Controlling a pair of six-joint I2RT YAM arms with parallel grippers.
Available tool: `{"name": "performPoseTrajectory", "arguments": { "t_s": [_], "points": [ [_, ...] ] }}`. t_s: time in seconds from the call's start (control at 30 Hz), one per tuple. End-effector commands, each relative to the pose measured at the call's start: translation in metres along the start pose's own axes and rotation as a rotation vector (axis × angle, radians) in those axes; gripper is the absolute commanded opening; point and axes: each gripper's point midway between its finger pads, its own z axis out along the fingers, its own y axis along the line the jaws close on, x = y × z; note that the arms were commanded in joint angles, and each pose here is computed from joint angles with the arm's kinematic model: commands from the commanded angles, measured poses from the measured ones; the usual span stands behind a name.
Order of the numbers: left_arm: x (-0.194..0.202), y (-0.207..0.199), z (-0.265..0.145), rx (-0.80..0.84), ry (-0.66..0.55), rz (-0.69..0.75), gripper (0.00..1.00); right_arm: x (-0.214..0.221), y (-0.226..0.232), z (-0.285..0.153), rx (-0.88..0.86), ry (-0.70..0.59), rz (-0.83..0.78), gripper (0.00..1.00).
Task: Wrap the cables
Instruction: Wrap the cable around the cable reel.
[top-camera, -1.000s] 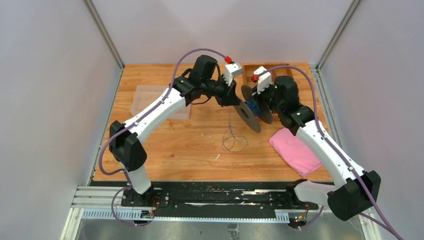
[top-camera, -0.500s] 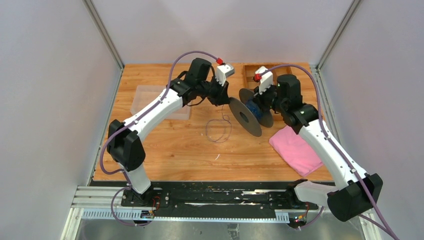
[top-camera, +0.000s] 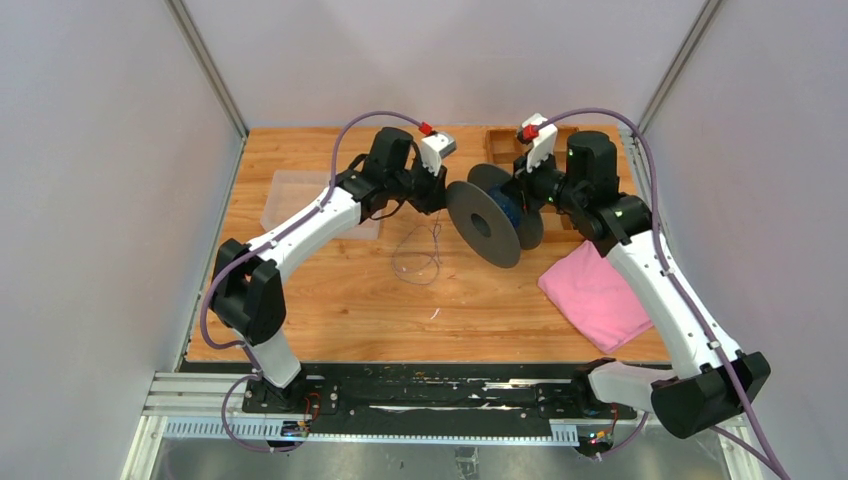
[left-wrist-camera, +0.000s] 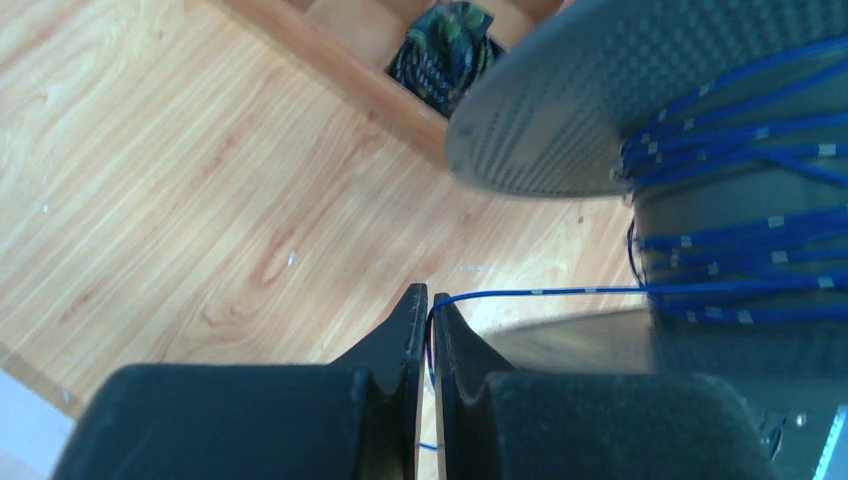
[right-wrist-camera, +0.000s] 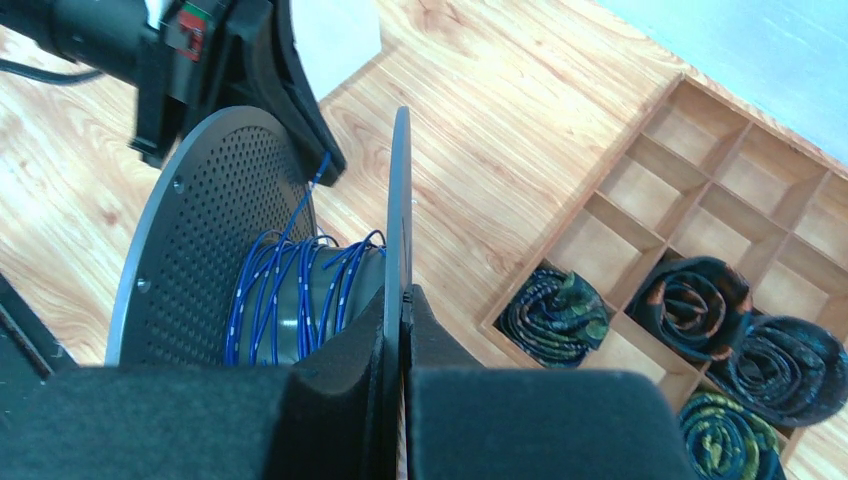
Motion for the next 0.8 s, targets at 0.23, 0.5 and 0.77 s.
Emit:
{"name": "performPoseTrajectory", "arguments": {
  "t_s": [0.23, 0.5, 0.77],
  "points": [
    [-0.001, 0.021, 0.013, -0.061, -0.061, -0.029, 0.05, -0.07, 0.007, -0.027, -0.038, -0.155, 0.042, 0.01],
    [0.018, 0.024, 0.018, -0.051, -0.052, -0.058, 0.02, -0.085, -0.004, -0.04, 0.016, -0.186, 0.042, 0.01],
    [0.017, 0.025, 0.011, -0.032, -0.091, -0.066, 0.13, -0.084, -0.01, -0.04, 0.039, -0.179, 0.034, 0.01]
  ]
}}
